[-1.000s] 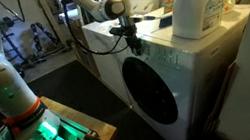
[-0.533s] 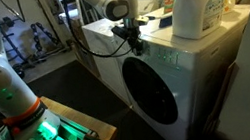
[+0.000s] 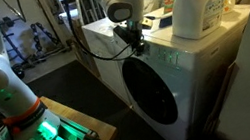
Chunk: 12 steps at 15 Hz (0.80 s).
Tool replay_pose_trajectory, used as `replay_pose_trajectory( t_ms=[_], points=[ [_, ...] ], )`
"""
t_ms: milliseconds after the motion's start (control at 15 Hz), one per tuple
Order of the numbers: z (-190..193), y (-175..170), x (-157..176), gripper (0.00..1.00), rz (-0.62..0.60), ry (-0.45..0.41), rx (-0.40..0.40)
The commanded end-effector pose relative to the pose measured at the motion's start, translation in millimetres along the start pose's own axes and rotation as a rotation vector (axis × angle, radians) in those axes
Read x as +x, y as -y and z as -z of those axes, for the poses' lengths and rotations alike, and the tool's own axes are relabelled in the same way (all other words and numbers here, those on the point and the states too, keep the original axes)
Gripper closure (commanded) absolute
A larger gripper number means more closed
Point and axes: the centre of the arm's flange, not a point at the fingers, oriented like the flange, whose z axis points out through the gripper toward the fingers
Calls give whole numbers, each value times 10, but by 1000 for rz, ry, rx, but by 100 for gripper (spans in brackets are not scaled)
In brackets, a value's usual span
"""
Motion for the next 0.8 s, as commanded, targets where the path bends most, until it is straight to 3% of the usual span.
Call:
replay_pose_trajectory(
  t_ms=[0, 67, 133, 200, 400, 733],
  points=[
    [-80, -98, 119, 69, -12, 16, 70],
    [-77, -108, 122, 69, -18, 24, 73],
    [-58, -111, 120, 19, -12, 33, 75],
    [-26, -100, 110, 18, -15, 30, 62],
    [78, -60, 48, 0, 6, 11, 36],
    [384, 29, -186, 0, 84, 4, -89]
  ],
)
